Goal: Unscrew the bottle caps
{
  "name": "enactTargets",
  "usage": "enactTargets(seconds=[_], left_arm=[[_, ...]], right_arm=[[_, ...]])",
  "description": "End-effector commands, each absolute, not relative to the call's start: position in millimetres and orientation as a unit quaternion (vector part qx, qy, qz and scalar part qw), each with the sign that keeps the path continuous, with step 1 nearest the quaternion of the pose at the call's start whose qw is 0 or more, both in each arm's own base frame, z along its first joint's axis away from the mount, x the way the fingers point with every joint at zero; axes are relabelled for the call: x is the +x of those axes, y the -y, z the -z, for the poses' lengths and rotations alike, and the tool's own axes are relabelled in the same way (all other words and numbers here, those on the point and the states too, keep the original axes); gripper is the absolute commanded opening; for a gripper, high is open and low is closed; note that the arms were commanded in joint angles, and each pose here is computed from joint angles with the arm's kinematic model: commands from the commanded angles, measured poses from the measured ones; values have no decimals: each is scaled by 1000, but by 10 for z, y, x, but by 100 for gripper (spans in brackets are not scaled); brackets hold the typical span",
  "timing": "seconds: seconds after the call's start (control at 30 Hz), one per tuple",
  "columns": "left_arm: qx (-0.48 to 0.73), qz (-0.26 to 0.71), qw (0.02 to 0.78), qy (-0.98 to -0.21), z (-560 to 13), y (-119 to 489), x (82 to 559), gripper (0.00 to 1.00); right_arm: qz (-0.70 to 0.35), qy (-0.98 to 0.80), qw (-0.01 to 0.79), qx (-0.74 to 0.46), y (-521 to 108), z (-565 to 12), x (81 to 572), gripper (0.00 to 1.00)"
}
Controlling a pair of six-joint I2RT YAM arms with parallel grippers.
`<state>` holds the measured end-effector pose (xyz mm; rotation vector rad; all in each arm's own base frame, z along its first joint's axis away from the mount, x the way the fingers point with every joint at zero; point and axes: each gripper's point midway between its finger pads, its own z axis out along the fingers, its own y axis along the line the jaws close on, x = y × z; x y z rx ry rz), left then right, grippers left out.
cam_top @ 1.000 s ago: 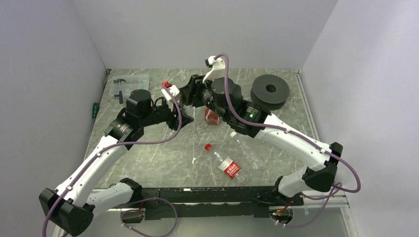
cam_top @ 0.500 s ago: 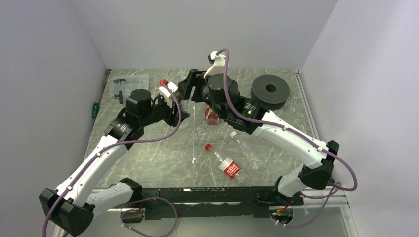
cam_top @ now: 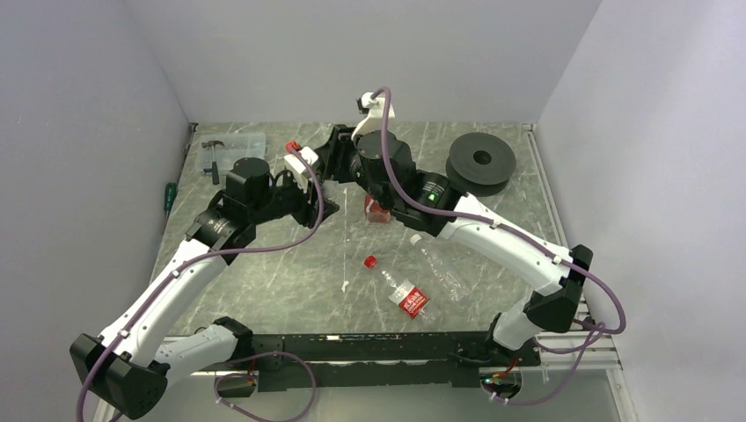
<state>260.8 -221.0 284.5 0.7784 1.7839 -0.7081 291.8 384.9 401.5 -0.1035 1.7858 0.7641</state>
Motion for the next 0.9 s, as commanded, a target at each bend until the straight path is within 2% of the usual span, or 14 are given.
enactTargets(seconds=[0.0, 0.07, 0.13, 0.23, 0.33, 0.37, 0.73, 0.87], left_arm=[[349, 331, 539, -692, -3258, 2312, 2474, 28], [344, 345, 539, -687, -3316, 2327, 2423, 31], [338, 358, 541, -682, -3390, 2339, 2379, 29], [347, 384, 537, -666, -3496, 2388, 2274, 17], [365, 415, 525, -647, -3605, 2446, 2127, 2], [371, 422, 522, -642, -3632, 2457, 2086, 0], [425, 487, 487, -587, -3803, 2543, 1715, 0], [433, 495, 482, -579, -3821, 2555, 1677, 0]], right_arm=[[-357, -723, 592, -16, -3694, -4378, 2866, 17], [-368, -717, 592, -8, -3635, -4416, 2842, 11], [-393, -703, 593, -7, -3605, -4476, 2786, 7], [-420, -681, 599, -23, -3592, -4529, 2688, 0], [-434, -667, 604, -47, -3564, -4561, 2608, 0], [-439, -661, 606, -54, -3545, -4583, 2585, 0], [-540, -545, 609, -203, -3436, -4944, 2045, 0], [-564, -522, 592, -241, -3375, -4995, 1994, 0]])
